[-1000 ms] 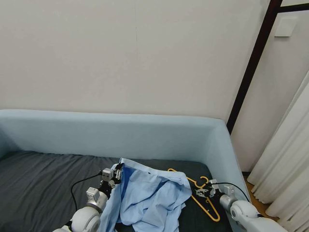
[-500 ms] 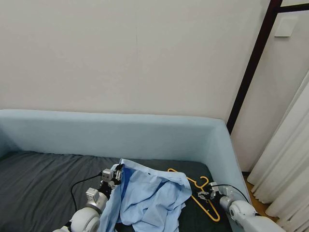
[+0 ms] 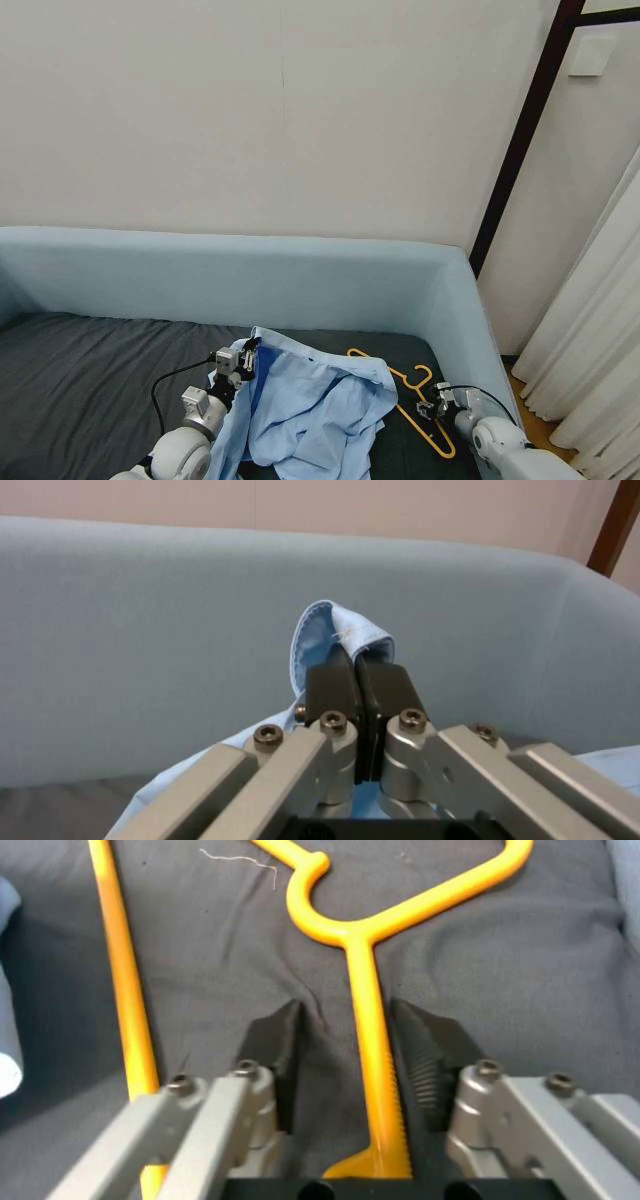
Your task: Pick up the clothes from the sofa and hang them on the clothes hanger.
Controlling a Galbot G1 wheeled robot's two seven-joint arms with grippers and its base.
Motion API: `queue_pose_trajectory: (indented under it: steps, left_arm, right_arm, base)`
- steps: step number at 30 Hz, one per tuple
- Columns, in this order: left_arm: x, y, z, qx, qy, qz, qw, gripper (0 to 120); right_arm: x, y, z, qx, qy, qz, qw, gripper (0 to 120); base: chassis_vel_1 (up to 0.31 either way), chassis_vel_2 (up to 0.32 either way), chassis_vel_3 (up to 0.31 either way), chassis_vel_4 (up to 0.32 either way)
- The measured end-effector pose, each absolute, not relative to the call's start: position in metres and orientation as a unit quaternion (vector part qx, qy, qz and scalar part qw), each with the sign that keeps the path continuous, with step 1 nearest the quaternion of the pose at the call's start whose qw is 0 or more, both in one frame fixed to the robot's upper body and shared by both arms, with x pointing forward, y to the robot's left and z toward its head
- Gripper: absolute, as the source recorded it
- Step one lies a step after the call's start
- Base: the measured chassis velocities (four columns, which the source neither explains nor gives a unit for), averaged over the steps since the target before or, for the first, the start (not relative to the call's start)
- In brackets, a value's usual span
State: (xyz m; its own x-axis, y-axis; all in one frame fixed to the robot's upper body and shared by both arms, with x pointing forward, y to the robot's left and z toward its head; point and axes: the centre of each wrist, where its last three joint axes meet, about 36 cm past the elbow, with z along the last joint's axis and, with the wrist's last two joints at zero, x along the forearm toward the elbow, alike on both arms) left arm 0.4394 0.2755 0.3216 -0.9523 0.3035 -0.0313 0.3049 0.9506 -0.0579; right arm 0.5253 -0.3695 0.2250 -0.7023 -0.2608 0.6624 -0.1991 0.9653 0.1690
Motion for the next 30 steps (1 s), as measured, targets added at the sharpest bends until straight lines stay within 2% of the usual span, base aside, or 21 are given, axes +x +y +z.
queue_pose_trajectory:
  steps: [2, 4, 6, 9, 17, 23, 30]
  left_arm:
    - [0.44, 0.275, 0.322, 0.154, 0.987, -0.033, 0.011, 0]
    - [0.44, 0.275, 0.323, 0.154, 0.987, -0.033, 0.012, 0]
    - [0.441, 0.275, 0.323, 0.154, 0.987, -0.034, 0.012, 0]
    - [0.441, 0.275, 0.323, 0.153, 0.987, -0.034, 0.011, 0]
    - [0.44, 0.275, 0.322, 0.153, 0.988, -0.034, 0.01, 0]
    - [0.439, 0.276, 0.322, 0.154, 0.987, -0.034, 0.009, 0]
    - [0.438, 0.275, 0.321, 0.155, 0.987, -0.033, 0.007, 0]
  right_arm:
    - [0.526, -0.369, 0.226, 0.12, -0.922, -0.049, 0.365, 25]
    - [0.527, -0.368, 0.226, 0.12, -0.922, -0.049, 0.364, 22]
    - [0.527, -0.369, 0.226, 0.12, -0.923, -0.049, 0.363, 11]
    - [0.527, -0.369, 0.226, 0.12, -0.924, -0.048, 0.36, 5]
    - [0.526, -0.371, 0.228, 0.115, -0.936, -0.032, 0.33, 5]
    - [0.537, -0.368, 0.24, 0.086, -0.958, -0.027, 0.271, 5]
    - [0.567, -0.365, 0.288, 0.086, -0.986, 0.023, 0.144, 5]
  base:
    - [0.0, 0.0, 0.0, 0.0]
    - [0.0, 0.0, 0.0, 0.0]
    - [0.0, 0.0, 0.0, 0.0]
    - [0.0, 0.0, 0.0, 0.0]
    - [0.0, 0.0, 0.0, 0.0]
    - [0.0, 0.0, 0.0, 0.0]
    - [0.0, 0.0, 0.0, 0.0]
